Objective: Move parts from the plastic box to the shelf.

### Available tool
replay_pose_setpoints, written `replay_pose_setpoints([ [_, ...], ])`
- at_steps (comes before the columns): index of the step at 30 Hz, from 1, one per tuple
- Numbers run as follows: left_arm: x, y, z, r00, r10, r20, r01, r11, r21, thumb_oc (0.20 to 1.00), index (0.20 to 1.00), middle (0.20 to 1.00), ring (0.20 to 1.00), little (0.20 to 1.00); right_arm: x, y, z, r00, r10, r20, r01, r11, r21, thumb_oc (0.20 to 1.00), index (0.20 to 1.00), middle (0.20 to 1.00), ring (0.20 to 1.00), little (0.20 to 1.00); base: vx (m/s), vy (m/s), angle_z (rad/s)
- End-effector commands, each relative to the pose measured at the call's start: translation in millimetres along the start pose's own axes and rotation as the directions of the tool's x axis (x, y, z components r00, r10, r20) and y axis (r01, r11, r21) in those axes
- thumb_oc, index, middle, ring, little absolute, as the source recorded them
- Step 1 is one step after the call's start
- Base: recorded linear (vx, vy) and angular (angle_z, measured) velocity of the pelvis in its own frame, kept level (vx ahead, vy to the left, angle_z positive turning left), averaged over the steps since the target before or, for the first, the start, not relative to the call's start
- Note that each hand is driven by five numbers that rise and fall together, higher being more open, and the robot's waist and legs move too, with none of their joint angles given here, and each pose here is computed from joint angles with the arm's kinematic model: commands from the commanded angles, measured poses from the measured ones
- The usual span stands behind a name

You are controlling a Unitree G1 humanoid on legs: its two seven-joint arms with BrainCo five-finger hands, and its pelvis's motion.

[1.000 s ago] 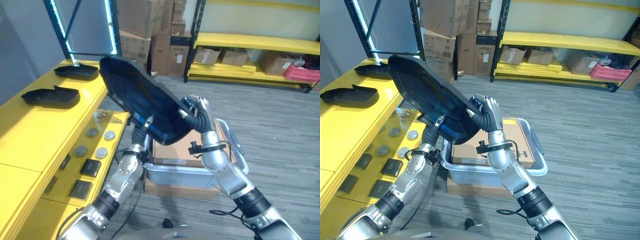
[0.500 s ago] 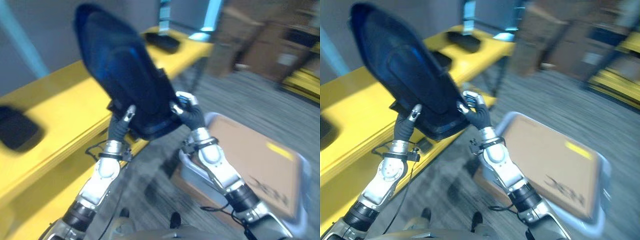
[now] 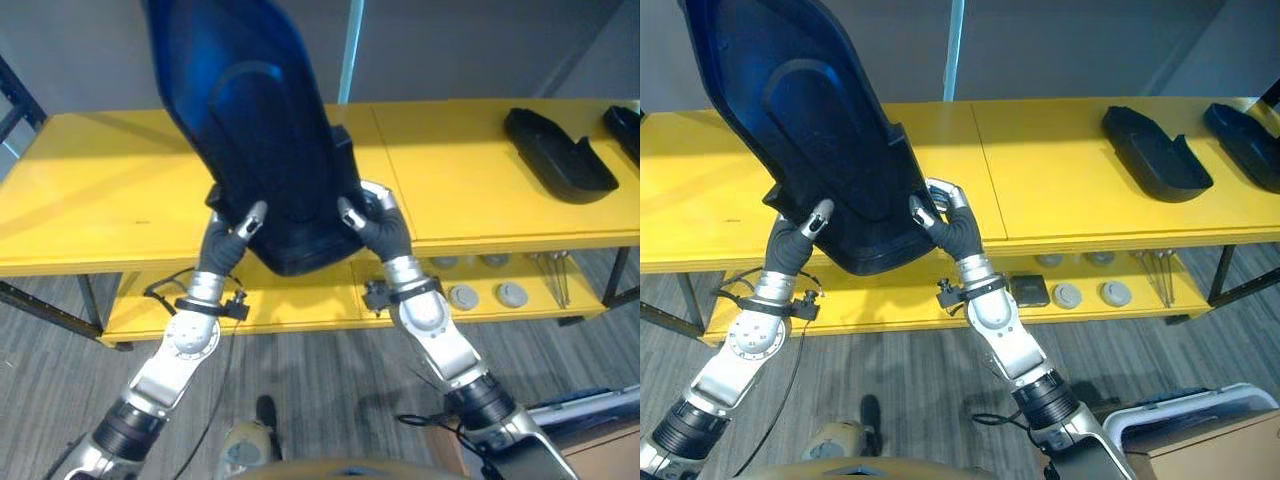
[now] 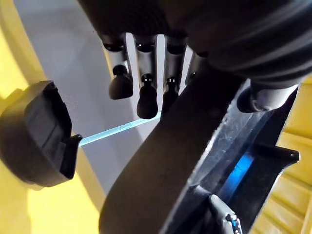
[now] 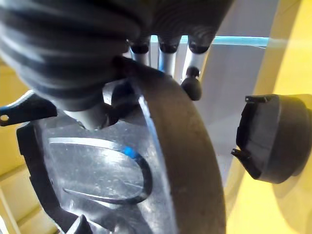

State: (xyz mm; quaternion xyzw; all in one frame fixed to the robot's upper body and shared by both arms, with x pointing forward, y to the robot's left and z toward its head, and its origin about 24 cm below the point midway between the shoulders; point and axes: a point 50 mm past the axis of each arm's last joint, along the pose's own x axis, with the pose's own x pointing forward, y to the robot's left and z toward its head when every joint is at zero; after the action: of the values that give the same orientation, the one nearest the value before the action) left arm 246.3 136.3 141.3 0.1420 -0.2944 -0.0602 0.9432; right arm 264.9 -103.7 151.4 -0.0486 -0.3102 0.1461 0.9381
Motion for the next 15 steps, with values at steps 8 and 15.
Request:
replay_pose_setpoints([
  [8,47.4,11.2,41.2,0.946,-0.033,0.322,0.031,0.999,0.012,0.200,0.200,0.200,0.200,0.200,-26.5,-19.2,10.9,1.000,0.005,0.014,-0.005,1.000,0.009,0.200,0.200,0.200,0.200,0.200,0.09,0.169,0.19],
  [15,50.6,5.2,53.9,0.922,-0.067,0.381,0.085,0.996,-0.030,0.200,0.200,0.200,0.200,0.200,-34.6,-36.8,12.5,0.999,-0.049,0.010,0.049,0.998,-0.027,0.200,0.200,0.200,0.200,0.200,0.05,-0.021,0.47],
])
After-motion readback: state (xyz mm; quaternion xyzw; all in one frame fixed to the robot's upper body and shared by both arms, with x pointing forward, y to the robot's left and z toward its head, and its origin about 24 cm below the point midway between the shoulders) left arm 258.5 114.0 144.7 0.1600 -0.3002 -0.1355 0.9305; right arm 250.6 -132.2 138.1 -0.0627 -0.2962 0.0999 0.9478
